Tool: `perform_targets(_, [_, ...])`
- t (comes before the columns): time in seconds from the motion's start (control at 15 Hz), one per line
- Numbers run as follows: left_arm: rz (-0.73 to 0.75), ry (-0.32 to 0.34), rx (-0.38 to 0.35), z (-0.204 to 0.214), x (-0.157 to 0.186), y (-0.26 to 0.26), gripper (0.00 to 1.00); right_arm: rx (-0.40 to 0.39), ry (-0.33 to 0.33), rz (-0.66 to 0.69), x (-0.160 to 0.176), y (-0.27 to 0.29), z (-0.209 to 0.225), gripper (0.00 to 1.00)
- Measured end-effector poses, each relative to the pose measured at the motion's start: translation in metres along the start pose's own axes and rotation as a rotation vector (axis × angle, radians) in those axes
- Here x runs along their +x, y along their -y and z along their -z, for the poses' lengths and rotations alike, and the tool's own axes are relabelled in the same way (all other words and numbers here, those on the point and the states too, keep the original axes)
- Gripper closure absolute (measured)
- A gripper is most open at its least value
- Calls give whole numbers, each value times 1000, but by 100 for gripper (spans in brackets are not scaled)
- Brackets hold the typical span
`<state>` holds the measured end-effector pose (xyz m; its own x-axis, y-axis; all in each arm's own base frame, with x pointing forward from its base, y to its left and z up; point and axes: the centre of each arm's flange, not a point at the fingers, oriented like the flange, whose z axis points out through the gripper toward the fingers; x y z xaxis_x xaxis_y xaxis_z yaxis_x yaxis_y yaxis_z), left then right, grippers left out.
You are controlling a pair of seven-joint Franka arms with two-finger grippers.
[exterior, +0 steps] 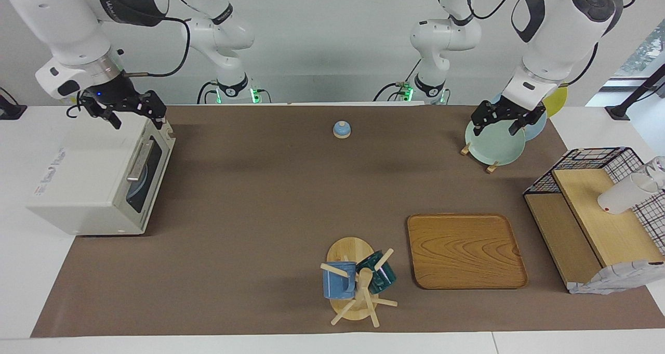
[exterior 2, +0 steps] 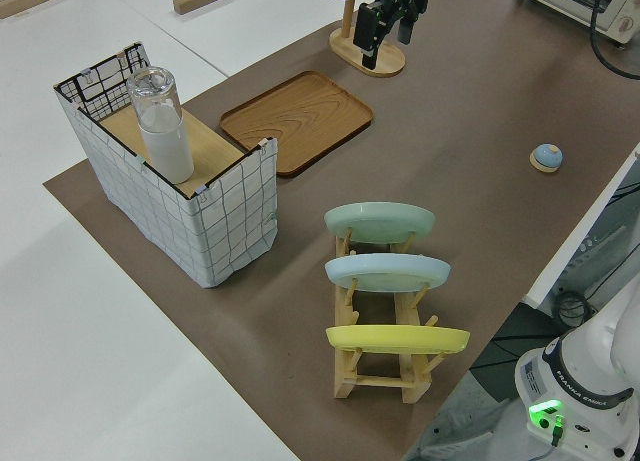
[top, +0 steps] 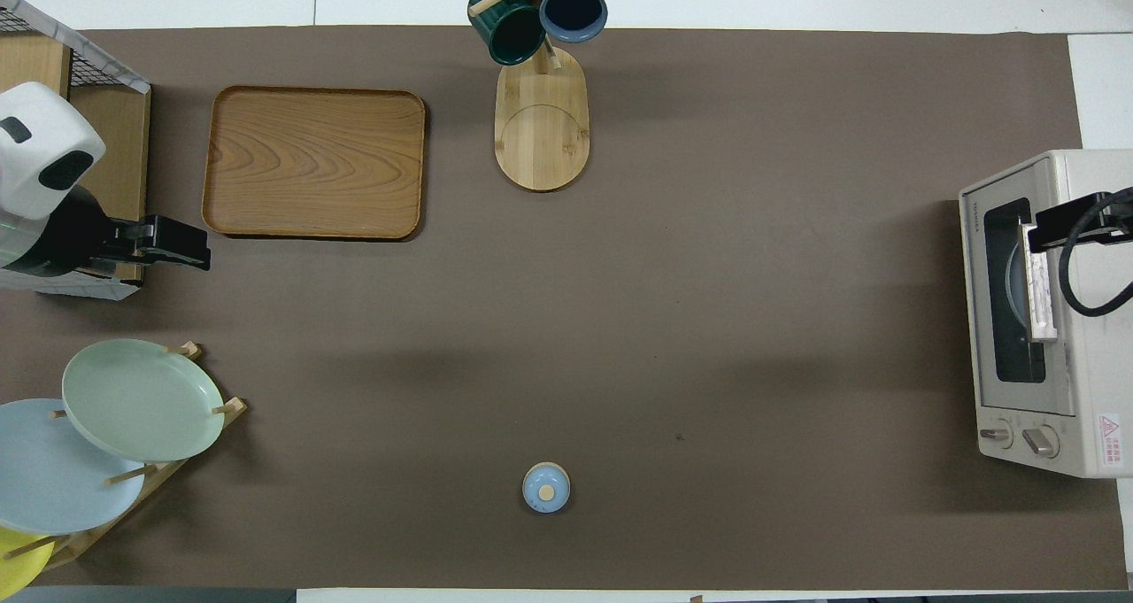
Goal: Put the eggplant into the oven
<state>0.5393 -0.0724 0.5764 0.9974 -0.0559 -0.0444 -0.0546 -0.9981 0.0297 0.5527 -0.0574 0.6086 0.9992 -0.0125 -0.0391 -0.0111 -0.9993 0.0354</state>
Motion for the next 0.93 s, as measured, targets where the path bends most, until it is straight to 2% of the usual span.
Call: perform_targets(0.93, [0, 0, 0, 0, 0, 0, 0, 13, -12, -1, 1, 2, 1, 0])
